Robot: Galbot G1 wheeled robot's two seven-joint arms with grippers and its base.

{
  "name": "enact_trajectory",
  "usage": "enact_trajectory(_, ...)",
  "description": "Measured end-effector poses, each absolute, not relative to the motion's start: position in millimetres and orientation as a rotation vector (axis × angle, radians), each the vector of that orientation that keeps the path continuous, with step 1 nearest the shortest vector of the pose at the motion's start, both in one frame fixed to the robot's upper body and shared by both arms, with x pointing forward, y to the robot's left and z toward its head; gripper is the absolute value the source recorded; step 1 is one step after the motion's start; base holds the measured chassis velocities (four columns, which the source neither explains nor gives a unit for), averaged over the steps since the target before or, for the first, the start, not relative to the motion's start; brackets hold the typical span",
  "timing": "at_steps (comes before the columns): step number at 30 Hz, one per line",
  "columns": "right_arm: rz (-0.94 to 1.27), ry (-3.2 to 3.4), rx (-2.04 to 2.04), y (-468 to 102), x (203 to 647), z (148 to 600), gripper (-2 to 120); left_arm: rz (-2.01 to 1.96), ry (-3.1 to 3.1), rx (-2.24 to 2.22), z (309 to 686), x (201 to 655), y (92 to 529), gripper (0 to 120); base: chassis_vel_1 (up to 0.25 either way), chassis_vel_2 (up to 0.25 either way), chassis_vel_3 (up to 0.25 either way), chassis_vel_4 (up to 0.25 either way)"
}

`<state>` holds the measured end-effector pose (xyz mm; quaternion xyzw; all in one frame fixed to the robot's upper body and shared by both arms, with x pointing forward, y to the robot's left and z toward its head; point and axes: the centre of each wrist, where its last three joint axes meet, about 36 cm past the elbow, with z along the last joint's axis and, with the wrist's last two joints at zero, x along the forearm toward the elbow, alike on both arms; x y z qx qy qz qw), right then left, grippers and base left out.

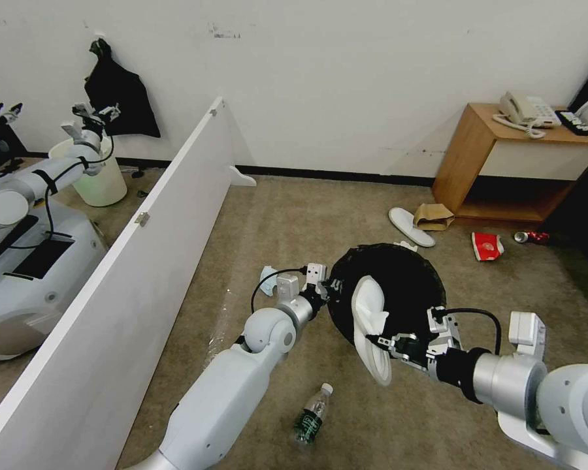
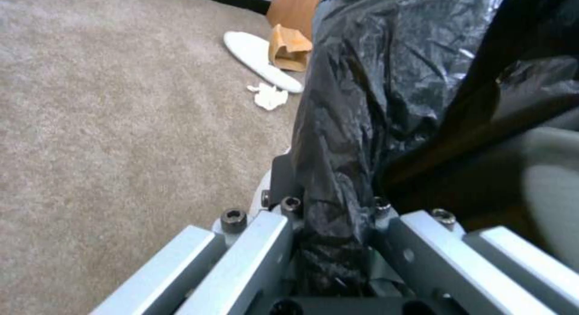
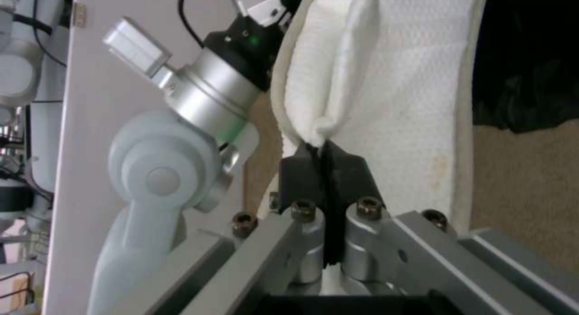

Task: Pick up the trash bin, then pick up the garbage from the floor and place it into the trash bin.

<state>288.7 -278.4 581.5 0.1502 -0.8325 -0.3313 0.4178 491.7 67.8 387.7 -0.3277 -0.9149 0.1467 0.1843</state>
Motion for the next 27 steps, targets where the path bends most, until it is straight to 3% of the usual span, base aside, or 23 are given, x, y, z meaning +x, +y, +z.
enact_trajectory(27,-0.892,-2.186,0.192,-297.4,321.8,554.8,1,0.372,-2.544,-0.951,370.6,464.8,86.1,2,0.0,0.0,0.0,0.0)
